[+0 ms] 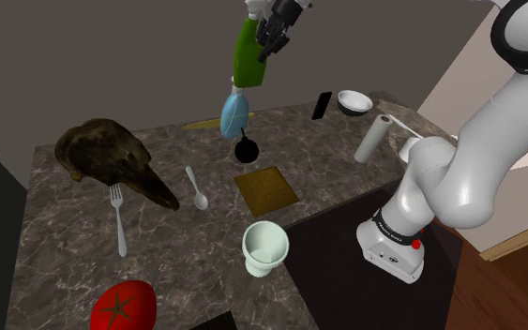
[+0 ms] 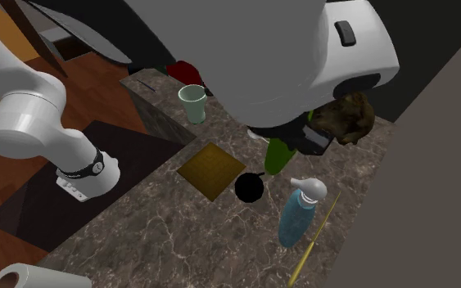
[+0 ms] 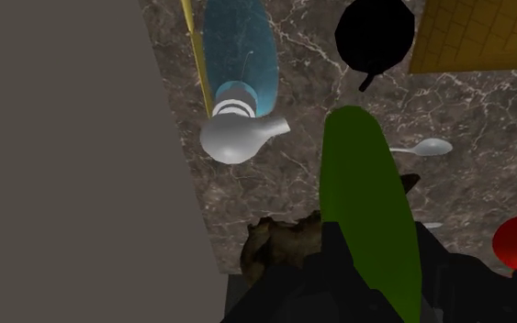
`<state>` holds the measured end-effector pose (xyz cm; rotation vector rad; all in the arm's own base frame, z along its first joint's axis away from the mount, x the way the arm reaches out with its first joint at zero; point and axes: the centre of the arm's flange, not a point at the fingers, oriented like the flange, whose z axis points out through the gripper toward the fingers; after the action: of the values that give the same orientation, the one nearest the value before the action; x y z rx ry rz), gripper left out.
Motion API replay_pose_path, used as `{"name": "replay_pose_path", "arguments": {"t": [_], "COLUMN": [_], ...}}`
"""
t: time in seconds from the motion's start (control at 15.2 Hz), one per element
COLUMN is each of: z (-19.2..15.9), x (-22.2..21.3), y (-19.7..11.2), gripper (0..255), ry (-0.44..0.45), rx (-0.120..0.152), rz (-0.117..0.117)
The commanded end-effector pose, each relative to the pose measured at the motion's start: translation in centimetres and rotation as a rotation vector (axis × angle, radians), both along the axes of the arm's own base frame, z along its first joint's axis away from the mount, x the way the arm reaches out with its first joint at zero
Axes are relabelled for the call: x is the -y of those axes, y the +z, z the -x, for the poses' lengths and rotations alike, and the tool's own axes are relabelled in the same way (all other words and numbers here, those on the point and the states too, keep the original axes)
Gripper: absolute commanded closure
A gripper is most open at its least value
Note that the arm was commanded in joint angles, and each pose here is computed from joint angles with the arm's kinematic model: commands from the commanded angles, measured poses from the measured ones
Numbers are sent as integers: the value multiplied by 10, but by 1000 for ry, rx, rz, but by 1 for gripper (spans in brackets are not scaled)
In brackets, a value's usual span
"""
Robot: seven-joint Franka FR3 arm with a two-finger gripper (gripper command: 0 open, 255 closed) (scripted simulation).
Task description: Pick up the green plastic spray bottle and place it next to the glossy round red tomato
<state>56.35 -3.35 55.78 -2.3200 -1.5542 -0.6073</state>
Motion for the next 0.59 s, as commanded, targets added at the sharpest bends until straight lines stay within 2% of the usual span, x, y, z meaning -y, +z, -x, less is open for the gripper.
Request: {"name": "replay_pose_path", "arguments": {"t": [0.0,0.4,0.53], "z": [-1,-1,4], "x": [1,1,-24], "y": [10,40,36], "gripper": [255,255,255], "ry": [0,0,0], "rx": [0,0,0], "rz": [0,0,0]}}
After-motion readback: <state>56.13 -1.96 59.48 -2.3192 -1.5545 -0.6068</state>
